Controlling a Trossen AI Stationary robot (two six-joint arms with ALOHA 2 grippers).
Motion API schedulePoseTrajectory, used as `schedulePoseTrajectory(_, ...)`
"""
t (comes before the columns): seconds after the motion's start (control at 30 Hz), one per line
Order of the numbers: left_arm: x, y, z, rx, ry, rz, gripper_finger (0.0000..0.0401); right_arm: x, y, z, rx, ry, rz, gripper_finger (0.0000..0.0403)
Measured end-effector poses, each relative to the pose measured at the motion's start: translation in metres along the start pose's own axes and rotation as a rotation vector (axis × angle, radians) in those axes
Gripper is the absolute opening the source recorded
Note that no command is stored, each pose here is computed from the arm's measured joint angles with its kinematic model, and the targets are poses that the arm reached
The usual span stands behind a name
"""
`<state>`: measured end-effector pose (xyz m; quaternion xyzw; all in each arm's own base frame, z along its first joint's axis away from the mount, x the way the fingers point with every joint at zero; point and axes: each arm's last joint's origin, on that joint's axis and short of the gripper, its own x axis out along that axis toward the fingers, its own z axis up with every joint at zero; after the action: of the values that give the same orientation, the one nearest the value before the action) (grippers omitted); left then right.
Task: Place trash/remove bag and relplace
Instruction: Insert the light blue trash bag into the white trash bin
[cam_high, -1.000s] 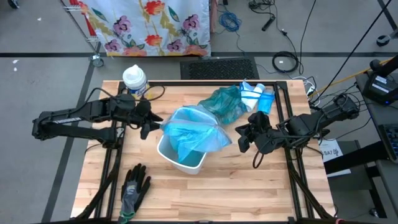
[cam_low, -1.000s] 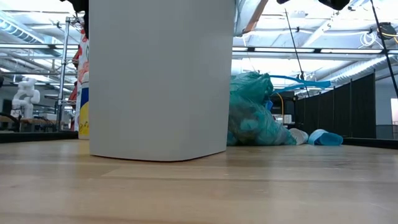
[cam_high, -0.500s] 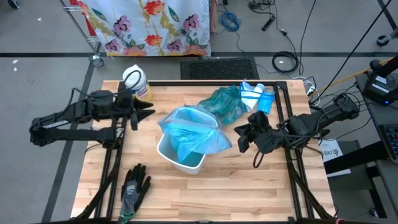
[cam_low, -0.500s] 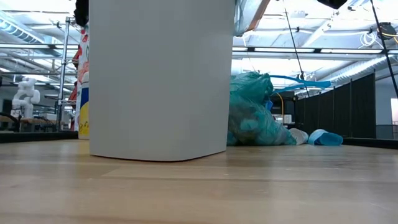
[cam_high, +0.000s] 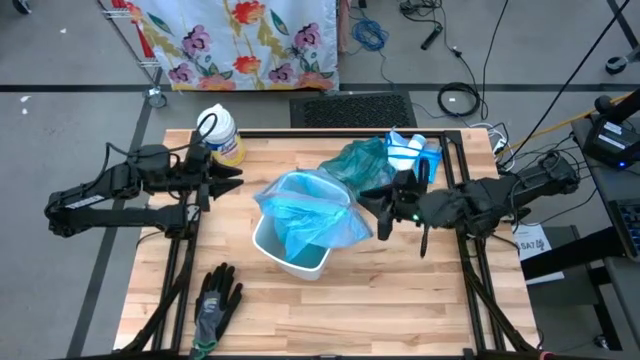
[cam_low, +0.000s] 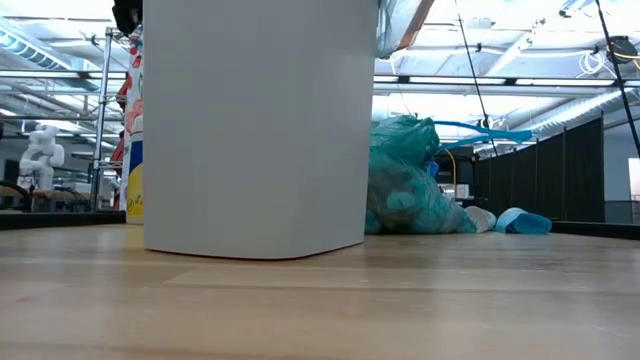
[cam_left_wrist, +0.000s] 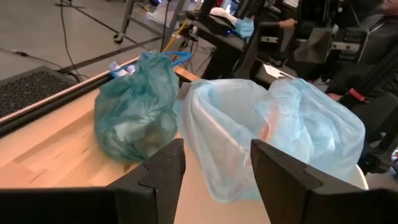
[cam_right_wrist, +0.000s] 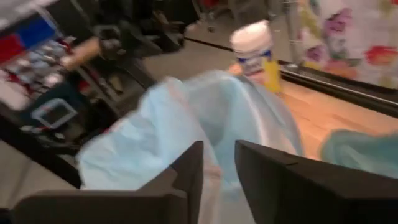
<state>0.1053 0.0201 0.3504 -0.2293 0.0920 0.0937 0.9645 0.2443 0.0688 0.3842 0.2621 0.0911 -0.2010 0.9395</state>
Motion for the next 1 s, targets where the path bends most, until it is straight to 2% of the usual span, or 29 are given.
schedulePoseTrajectory(0.23,0.0,0.0,-0.002,-0.004,0.026,-0.014,0.0185,0.027,-0.013,0.011,-0.001,0.1,0.105,0.0149)
schedulePoseTrajectory(0.33,0.0,0.0,-0.003,-0.005,0.046,-0.028,0.0185,0.032,-0.021,0.015,0.049,0.151,0.131,0.0164)
schedulePoseTrajectory(0.53,0.0,0.002,-0.008,-0.013,0.102,-0.028,0.0185,0.037,-0.024,0.015,0.176,0.287,0.241,0.0159)
schedulePoseTrajectory(0.73,0.0,0.002,-0.01,-0.014,0.121,-0.018,0.0185,0.044,-0.018,0.007,0.235,0.351,0.282,0.0144)
schedulePoseTrajectory(0.87,0.0,0.002,-0.01,-0.012,0.123,-0.017,0.0185,0.058,-0.009,0.004,0.242,0.356,0.317,0.0136)
schedulePoseTrajectory(1.0,0.0,0.002,-0.01,-0.012,0.123,-0.017,0.0185,0.071,0.011,0.017,0.178,0.319,0.361,0.0127)
